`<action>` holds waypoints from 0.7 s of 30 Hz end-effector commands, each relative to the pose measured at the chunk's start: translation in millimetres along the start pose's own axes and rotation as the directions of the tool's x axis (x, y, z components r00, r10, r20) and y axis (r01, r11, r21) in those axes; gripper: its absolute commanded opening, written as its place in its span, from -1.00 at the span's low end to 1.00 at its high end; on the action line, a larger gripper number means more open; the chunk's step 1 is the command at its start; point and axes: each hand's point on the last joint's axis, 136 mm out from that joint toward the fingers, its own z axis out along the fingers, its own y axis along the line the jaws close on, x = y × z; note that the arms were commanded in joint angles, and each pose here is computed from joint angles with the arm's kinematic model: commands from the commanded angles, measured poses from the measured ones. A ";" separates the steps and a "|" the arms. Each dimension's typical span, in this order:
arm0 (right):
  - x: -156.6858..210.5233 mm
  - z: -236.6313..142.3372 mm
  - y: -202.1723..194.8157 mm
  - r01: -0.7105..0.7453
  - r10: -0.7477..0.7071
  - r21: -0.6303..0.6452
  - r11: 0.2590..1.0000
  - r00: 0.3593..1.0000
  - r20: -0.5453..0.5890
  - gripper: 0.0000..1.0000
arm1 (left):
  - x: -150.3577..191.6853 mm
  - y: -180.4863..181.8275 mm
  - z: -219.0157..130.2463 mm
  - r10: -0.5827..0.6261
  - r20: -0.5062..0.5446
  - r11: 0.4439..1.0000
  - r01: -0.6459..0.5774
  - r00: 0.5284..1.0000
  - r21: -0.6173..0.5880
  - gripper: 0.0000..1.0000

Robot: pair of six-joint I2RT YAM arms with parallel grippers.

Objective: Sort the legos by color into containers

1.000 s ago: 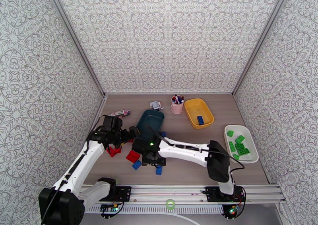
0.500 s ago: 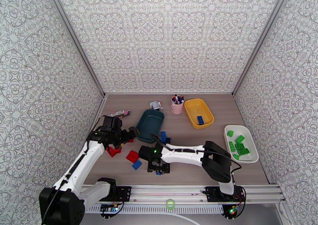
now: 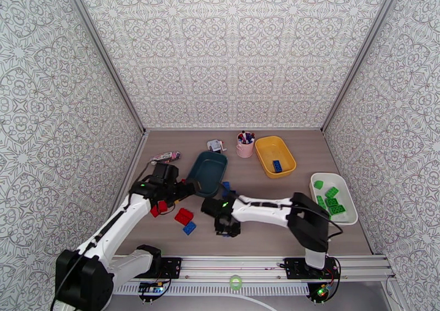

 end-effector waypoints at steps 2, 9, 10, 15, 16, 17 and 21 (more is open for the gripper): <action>-43.5 -37.0 -44.6 -0.058 0.058 -0.008 0.998 0.996 0.071 -0.50 | -2.2 -52.2 20.4 0.077 0.027 0.995 -0.079 0.997 0.064 0.99; -130.9 -96.5 -121.9 -0.204 0.216 -0.083 0.975 0.960 0.177 -0.52 | 1.4 -148.4 55.2 0.291 -0.008 0.943 -0.286 0.957 0.170 0.99; -142.5 -103.2 -129.7 -0.224 0.240 -0.104 0.969 0.953 0.186 -0.52 | -0.8 -159.3 60.0 0.316 -0.007 0.934 -0.309 0.949 0.176 0.99; -209.1 -126.9 -164.0 -0.299 0.336 -0.183 0.936 0.915 0.221 -0.52 | -8.5 -226.3 76.1 0.448 -0.016 0.865 -0.429 0.894 0.259 0.99; -219.3 -128.9 -168.1 -0.308 0.347 -0.190 0.932 0.910 0.225 -0.52 | -10.4 -235.0 79.3 0.464 -0.015 0.856 -0.445 0.886 0.263 0.99; -230.8 -129.7 -173.3 -0.322 0.362 -0.197 0.926 0.904 0.225 -0.53 | -13.8 -243.9 83.9 0.483 -0.014 0.847 -0.463 0.876 0.261 0.99; -270.3 -127.0 -191.0 -0.373 0.423 -0.239 0.896 0.881 0.210 -0.53 | -24.4 -275.5 93.2 0.535 0.005 0.816 -0.518 0.845 0.258 0.99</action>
